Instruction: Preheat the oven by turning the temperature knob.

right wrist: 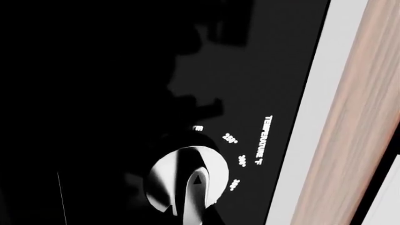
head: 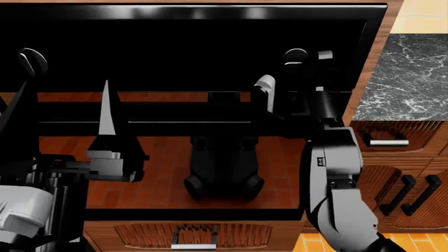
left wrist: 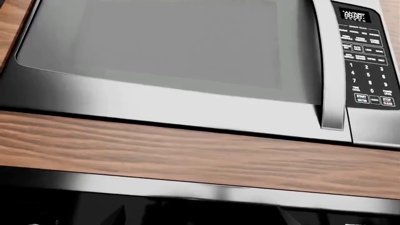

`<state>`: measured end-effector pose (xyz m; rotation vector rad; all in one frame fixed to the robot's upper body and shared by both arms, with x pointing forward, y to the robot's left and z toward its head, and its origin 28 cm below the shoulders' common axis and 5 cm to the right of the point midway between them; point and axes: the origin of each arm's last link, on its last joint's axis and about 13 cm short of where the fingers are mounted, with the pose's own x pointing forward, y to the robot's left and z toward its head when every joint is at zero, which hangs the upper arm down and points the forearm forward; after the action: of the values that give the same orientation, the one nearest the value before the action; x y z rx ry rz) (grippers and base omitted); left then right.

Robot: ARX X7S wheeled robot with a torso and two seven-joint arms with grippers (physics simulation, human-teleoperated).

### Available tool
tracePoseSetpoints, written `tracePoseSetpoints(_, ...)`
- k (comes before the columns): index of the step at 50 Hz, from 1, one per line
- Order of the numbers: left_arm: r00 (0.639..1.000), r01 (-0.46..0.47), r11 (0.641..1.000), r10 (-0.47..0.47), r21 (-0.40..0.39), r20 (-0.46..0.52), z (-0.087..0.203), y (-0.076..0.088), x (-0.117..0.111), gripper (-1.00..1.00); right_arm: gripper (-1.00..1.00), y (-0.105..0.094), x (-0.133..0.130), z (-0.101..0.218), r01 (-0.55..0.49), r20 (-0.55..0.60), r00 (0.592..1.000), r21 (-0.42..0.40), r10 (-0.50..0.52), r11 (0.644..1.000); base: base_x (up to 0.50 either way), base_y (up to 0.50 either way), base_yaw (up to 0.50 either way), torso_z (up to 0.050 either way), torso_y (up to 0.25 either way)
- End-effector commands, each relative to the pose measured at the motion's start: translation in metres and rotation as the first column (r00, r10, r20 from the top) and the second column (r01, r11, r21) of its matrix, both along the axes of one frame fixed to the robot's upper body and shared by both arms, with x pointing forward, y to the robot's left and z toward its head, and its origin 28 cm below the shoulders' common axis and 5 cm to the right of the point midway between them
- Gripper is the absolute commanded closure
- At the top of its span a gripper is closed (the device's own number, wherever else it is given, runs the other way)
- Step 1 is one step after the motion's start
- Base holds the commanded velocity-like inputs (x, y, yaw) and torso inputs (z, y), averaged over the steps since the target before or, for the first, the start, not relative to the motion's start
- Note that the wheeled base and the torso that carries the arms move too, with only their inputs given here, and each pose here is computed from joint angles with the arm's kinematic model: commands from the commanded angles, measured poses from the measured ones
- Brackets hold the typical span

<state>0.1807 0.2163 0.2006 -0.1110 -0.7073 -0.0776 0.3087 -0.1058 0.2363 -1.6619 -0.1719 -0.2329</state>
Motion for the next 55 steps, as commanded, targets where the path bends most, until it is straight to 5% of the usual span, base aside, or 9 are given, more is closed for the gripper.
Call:
tracePoseSetpoints(1,1.0,-0.001,1.0,0.001,-0.001,0.001,0.0,0.0,0.0,-1.0,1.0,0.002,0.003,0.006,-0.001,0.022,1.0,-0.023,0.002,1.0,0.0,0.0,0.0,0.0,0.0)
tracePoseSetpoints(23,1.0,-0.002,1.0,0.002,-0.005,0.001,0.001,0.001,0.0,-1.0,1.0,0.001,0.008,0.005,0.006,0.032,0.999,-0.016,-0.006,1.0,0.01,0.0,0.0,0.0,-0.001)
tracePoseSetpoints(55,1.0,-0.005,1.0,0.005,-0.007,0.0,0.001,0.002,0.001,-1.0,1.0,-0.001,0.014,0.006,0.003,0.059,0.998,0.135,-0.011,0.991,0.02,0.0,0.01,0.002,-0.006)
